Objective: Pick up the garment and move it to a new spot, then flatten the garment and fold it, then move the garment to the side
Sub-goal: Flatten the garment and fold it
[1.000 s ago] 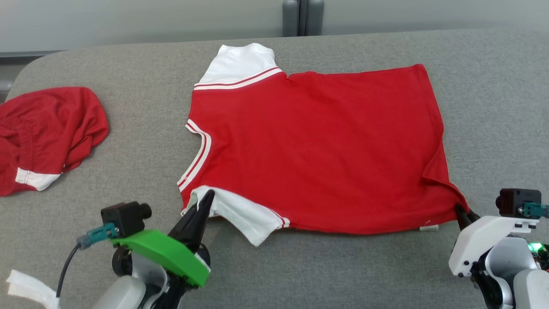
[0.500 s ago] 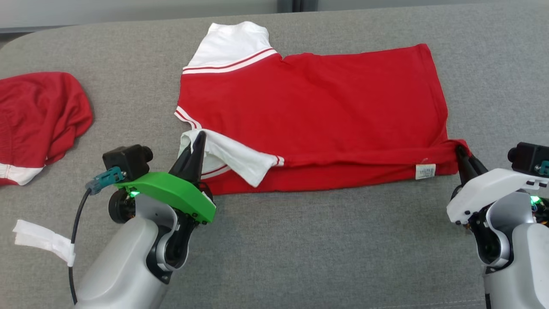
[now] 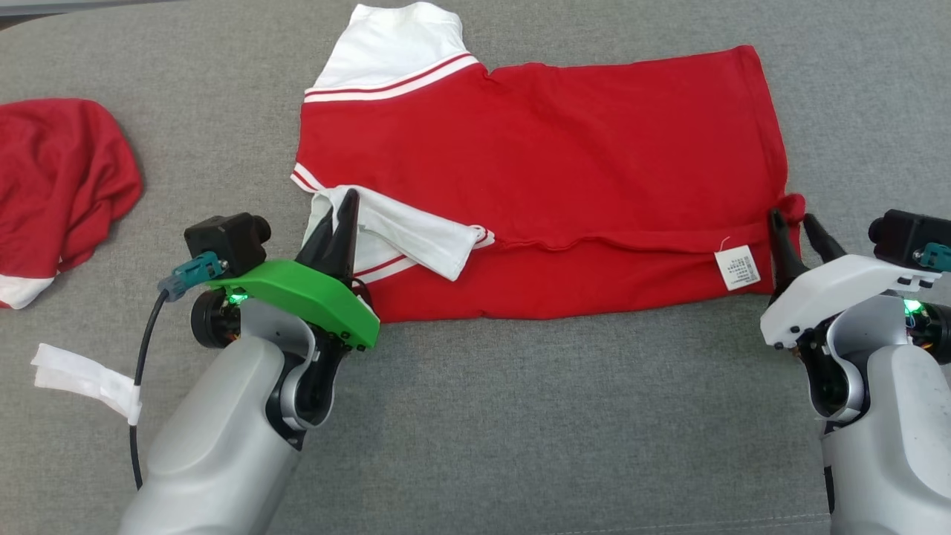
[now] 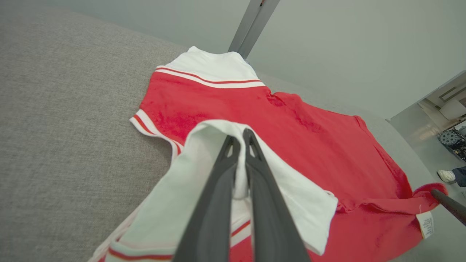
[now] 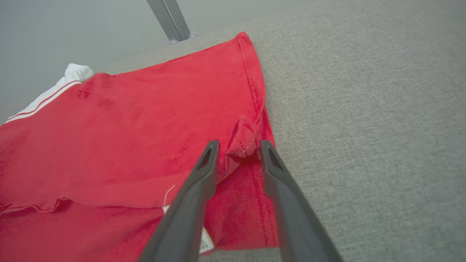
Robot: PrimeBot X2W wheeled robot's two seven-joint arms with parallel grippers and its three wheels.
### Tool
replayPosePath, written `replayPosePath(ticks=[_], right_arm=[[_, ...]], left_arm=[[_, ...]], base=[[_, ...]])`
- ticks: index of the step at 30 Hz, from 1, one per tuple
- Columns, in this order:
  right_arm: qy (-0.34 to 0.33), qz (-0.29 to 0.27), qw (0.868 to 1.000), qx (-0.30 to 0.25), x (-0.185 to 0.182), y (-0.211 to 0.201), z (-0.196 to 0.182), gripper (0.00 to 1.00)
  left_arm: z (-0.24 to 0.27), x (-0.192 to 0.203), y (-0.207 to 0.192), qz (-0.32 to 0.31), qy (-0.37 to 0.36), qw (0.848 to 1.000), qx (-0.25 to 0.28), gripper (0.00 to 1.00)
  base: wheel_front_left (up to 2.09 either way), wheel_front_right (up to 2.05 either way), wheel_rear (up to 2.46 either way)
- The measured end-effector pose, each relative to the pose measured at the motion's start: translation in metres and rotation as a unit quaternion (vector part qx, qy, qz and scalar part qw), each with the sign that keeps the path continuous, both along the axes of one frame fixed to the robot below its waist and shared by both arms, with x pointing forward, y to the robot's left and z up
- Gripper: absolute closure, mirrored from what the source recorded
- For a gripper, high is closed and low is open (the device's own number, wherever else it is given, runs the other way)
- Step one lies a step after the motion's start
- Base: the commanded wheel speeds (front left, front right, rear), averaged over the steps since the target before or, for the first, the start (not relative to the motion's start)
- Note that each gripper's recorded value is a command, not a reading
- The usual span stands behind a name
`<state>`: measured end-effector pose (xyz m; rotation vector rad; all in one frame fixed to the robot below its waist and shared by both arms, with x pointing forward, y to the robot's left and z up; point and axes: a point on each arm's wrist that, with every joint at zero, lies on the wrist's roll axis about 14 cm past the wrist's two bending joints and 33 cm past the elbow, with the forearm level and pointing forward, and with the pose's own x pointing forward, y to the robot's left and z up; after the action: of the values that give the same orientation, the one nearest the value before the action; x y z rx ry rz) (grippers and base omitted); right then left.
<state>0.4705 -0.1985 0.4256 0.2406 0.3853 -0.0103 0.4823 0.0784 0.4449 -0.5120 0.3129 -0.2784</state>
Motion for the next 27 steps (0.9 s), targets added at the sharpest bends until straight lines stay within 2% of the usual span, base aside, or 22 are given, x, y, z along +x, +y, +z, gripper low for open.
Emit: replayPosePath(ticks=[6, 10, 15, 18, 23, 27], right_arm=[[-0.068, -0.008, 0.998, 0.001, 0.011, 0.001, 0.025, 0.00], [-0.079, -0.015, 0.997, -0.002, 0.003, -0.005, 0.032, 0.00], [-0.022, -0.010, 0.999, -0.033, -0.024, -0.013, 0.016, 0.00], [0.014, -0.010, 0.999, -0.045, -0.038, -0.018, 0.005, 0.00], [0.051, -0.006, 0.997, -0.050, -0.044, -0.018, -0.012, 0.00], [0.057, 0.000, 0.997, -0.052, -0.034, -0.014, -0.019, 0.00]], left_arm=[[0.019, 0.010, 0.016, 0.031, -0.060, 0.998, 0.018, 0.00], [0.016, 0.001, 0.032, 0.041, -0.073, 0.994, 0.069, 0.00], [-0.018, -0.032, 0.051, 0.034, -0.035, 0.987, 0.152, 0.00], [-0.037, -0.049, 0.050, 0.016, -0.005, 0.984, 0.180, 0.00], [-0.057, -0.062, 0.049, 0.003, 0.033, 0.980, 0.196, 0.00], [-0.066, -0.064, 0.047, -0.002, 0.049, 0.979, 0.197, 0.00]], base=[[0.00, 0.00, 0.00], [0.00, 0.00, 0.00], [0.00, 0.00, 0.00], [0.00, 0.00, 0.00], [0.00, 0.00, 0.00], [0.00, 0.00, 0.00]])
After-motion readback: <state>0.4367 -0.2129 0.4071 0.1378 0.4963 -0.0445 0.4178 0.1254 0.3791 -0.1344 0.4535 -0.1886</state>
